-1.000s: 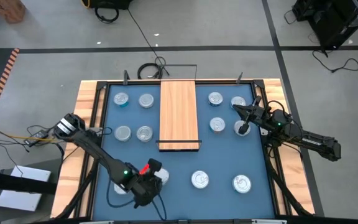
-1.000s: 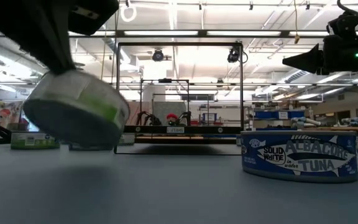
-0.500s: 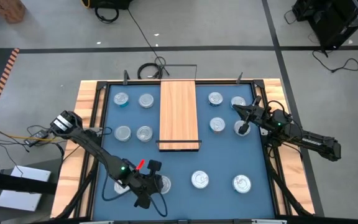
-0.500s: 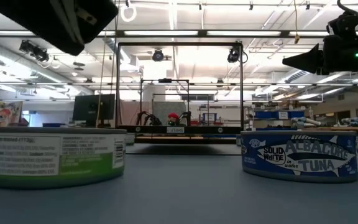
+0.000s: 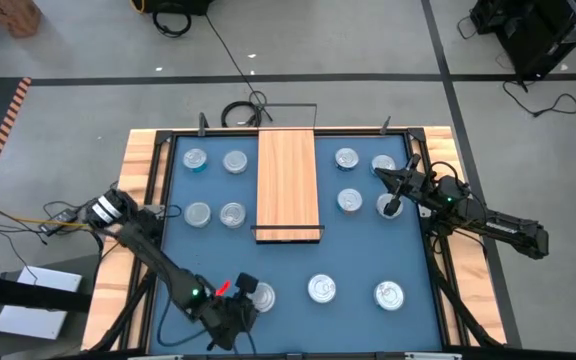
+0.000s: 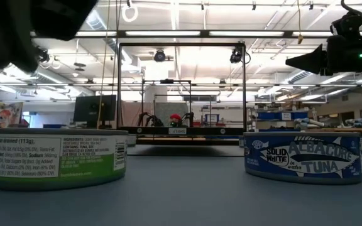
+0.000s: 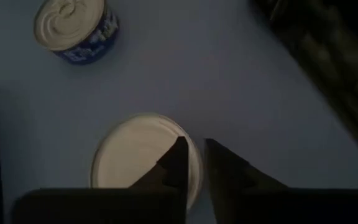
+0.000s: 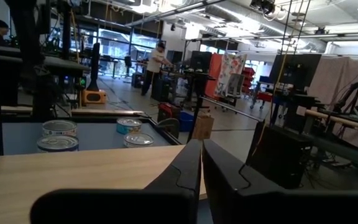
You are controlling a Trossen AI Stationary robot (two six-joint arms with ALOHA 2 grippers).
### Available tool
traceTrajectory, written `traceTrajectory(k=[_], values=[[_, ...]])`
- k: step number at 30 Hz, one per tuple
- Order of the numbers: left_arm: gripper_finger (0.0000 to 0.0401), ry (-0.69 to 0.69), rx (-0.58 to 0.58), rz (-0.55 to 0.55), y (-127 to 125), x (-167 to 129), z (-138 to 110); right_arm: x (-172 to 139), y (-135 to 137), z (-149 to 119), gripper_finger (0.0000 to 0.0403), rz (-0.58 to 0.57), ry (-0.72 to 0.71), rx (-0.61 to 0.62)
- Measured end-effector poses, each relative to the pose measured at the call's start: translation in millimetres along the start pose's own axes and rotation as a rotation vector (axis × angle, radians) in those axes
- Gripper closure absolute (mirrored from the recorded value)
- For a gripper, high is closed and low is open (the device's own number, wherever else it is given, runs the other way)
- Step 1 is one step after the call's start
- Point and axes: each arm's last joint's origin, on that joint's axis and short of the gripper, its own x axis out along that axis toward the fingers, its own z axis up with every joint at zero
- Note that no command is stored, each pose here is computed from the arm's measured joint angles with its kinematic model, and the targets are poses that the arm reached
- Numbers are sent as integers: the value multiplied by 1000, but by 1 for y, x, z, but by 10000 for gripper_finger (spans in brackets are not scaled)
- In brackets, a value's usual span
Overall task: Stack canned seafood by type on shelf
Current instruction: Put the green tuna can on the shelf
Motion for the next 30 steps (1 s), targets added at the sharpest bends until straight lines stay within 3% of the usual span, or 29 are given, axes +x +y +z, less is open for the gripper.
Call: traceTrajectory(k=[8,15,20,24,30], values=[[280,41,92,77,-28,14,-16,0,0,0,371,0,-1,0],[278,71,139,196,-30,22,-25,0,0,0,374,0,-1,0],[282,87,153,223,-31,30,-29,0,0,0,376,0,0,0],[305,91,182,249,-31,34,-31,0,0,0,373,0,-1,0],[391,90,157,221,-29,32,-20,0,0,0,371,0,0,0]])
